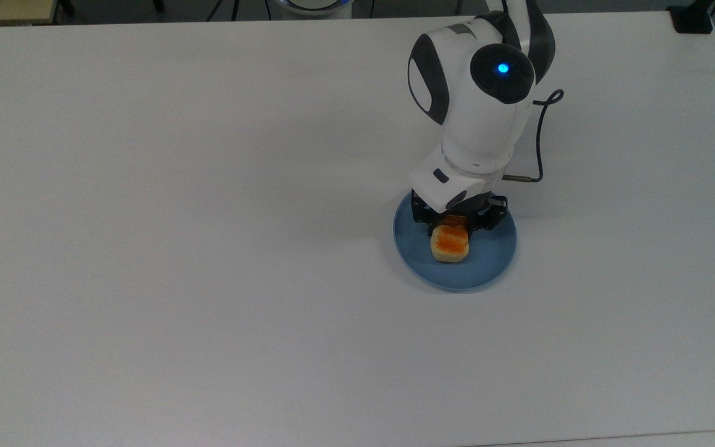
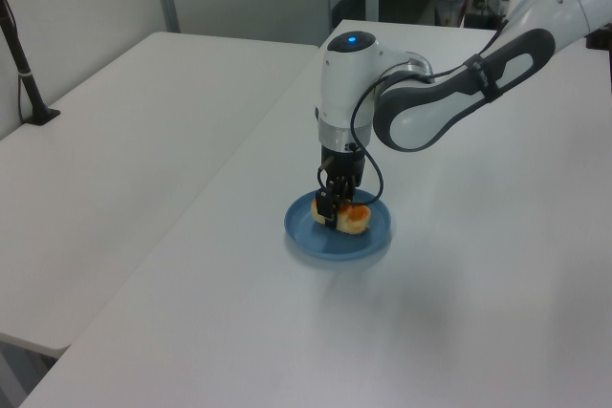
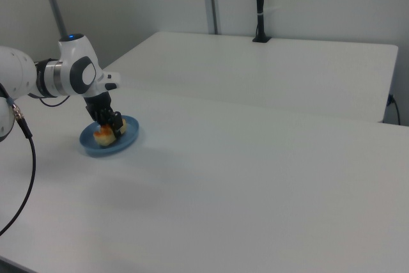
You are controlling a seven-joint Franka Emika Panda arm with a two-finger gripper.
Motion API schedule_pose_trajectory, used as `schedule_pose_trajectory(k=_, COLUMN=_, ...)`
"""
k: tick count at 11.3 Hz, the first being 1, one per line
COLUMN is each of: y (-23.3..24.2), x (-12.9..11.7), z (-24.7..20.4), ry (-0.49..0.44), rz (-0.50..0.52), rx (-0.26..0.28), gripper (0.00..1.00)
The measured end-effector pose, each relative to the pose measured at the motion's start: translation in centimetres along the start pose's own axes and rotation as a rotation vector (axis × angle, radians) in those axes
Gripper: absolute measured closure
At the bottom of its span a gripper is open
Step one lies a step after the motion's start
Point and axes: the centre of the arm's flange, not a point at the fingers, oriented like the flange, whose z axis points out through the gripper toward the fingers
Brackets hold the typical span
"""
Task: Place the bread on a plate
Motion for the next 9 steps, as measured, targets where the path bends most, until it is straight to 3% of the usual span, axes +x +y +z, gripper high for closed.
schedule_pose_trajectory(k=1, y=0.0, x=0.0, z=0.0, ry=0.001, rz=-0.001, rx=-0.001, gripper=0.32)
schedule_pose_trajectory(k=3, y=-0.2, x=0.5, z=-1.1, ry=0.023, rz=-0.003, rx=0.005, gripper=0.05)
schedule_pose_trajectory(k=6, y=1.1, x=1.5, z=-6.1, ry=0.057, rz=0.003, rx=0.004, gripper=0.0)
schedule_pose_trajectory(k=9, y=8.6, x=1.1, z=-15.2, ry=-0.053, rz=-0.099, rx=-0.076, gripper=0.0)
